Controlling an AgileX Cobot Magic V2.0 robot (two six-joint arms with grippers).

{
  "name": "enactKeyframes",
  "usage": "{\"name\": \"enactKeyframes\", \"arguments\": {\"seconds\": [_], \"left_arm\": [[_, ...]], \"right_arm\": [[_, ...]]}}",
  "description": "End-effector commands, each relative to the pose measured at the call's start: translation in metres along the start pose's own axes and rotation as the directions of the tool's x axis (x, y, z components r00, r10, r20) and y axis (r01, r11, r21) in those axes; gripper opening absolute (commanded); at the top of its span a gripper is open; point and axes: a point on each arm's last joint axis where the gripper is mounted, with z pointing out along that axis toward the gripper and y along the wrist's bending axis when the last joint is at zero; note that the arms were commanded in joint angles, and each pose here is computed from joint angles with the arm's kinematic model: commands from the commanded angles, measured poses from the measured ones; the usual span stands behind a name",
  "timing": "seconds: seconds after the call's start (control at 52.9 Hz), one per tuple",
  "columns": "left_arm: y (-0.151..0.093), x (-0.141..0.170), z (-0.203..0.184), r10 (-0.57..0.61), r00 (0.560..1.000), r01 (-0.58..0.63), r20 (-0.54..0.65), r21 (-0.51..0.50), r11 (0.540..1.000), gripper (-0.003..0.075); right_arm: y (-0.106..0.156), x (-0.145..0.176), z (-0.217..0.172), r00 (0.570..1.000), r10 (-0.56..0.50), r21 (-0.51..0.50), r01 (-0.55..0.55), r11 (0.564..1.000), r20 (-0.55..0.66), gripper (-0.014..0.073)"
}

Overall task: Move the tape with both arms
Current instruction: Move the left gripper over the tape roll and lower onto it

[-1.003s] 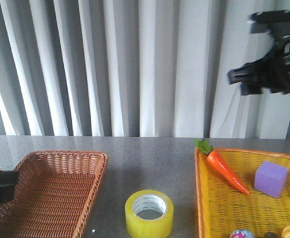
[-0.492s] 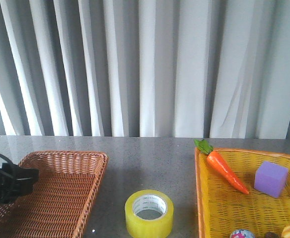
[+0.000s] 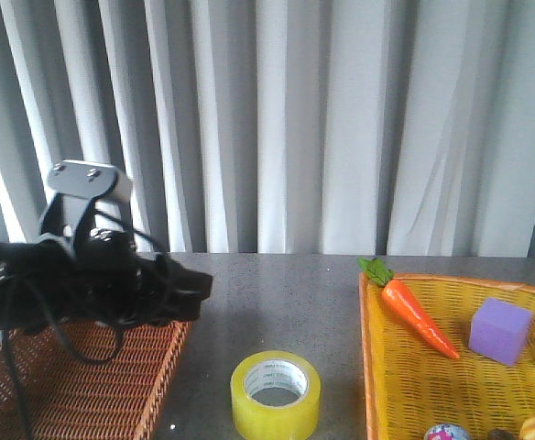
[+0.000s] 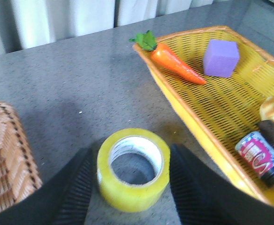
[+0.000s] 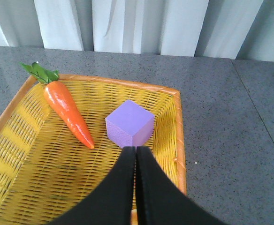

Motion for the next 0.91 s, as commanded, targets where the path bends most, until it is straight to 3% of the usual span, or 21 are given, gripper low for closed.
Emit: {"name": "enactKeyframes", "arguments": {"seconds": [0.0, 0.208, 0.397, 0.889], "left_arm": [[-0.010, -0.034, 0.009, -0.015, 0.997, 0.012, 0.075, 0.045, 0.999, 0.0356], [-0.003, -0.046, 0.059, 0.015, 0.999, -0.013, -0.031, 0.068, 0.998, 0.0342], [0.015, -0.028, 0.095, -0.001, 0.984, -0.004, -0.176, -0.029, 1.000, 0.0300], [0.012, 0.009, 0.146, -0.022, 0.954, 0.015, -0.298, -0.026, 1.000, 0.0293]], "right_arm": [[-0.003, -0.015, -0.012, 0.994, -0.020, 0.012, 0.018, 1.000, 0.108, -0.0008], [-0.003, -0.015, -0.012, 0.994, -0.020, 0.012, 0.018, 1.000, 0.108, -0.0008], [-0.003, -0.015, -0.012, 0.994, -0.020, 0.012, 0.018, 1.000, 0.108, -0.0008], [-0.003, -0.015, -0.012, 0.994, -0.020, 0.012, 0.018, 1.000, 0.108, -0.0008]]}}
